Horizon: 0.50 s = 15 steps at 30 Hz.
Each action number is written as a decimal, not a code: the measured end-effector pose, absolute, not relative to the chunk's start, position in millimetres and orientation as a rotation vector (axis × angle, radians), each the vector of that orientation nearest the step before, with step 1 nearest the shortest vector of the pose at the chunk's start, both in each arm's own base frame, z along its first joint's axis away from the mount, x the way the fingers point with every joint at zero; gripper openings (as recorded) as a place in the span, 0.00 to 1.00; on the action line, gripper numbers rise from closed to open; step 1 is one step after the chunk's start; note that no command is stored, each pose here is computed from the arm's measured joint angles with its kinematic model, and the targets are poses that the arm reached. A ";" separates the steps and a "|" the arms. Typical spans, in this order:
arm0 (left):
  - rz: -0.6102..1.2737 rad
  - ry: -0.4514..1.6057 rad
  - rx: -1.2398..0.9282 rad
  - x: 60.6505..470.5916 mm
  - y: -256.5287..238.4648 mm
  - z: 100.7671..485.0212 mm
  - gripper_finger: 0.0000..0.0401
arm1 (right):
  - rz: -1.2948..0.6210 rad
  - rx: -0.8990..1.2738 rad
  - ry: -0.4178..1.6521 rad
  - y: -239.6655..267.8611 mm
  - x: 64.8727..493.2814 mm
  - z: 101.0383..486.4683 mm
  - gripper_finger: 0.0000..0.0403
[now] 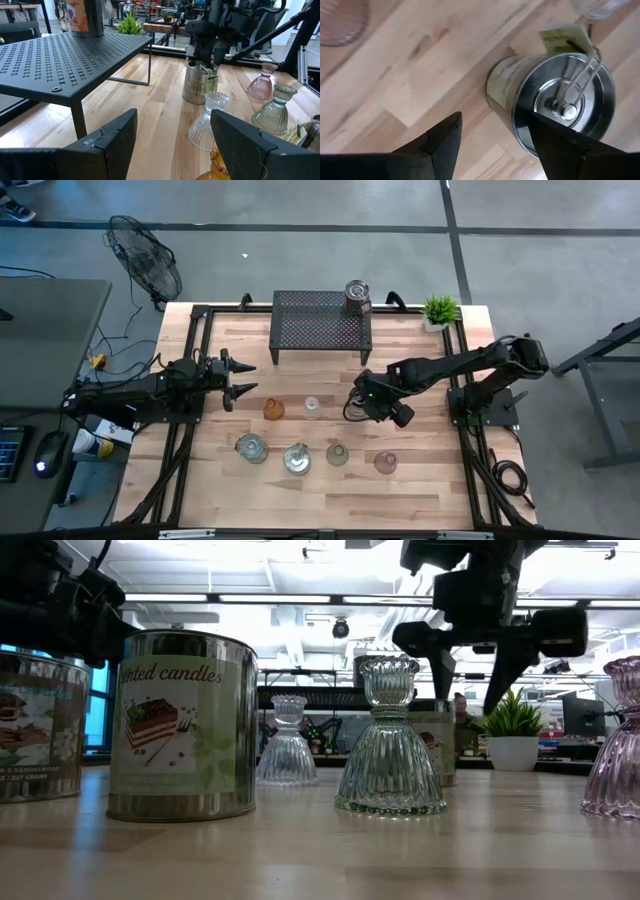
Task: Pick & Place candle stick holders
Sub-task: Put the top green scented candle on the shelf aligned with the other scented candle
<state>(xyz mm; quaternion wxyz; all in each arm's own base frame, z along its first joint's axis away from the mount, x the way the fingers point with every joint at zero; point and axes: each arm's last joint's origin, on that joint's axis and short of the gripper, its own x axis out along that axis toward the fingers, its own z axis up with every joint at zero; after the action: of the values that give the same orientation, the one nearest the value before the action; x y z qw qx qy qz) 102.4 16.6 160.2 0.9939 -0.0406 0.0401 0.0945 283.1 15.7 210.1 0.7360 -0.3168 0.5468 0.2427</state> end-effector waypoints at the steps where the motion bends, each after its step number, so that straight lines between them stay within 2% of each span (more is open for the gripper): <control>1: 0.189 0.081 -0.082 102.5 16.5 160.2 0.62 | 0.525 -0.706 1.204 15.9 284.1 209.3 0.55; 8: 0.189 0.080 -0.082 102.5 16.5 160.2 0.62 | 0.522 -0.714 1.218 16.4 286.4 205.5 0.54; 15: 0.189 0.081 -0.081 102.5 16.6 160.1 0.62 | 0.503 -0.761 1.233 15.2 286.4 204.7 0.49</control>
<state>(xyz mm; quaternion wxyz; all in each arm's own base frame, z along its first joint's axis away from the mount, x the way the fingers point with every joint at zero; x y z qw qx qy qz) 102.5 16.6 160.1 0.9939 -0.0406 0.0405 0.0945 286.4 15.2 204.7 0.7203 -0.3441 0.5577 0.2274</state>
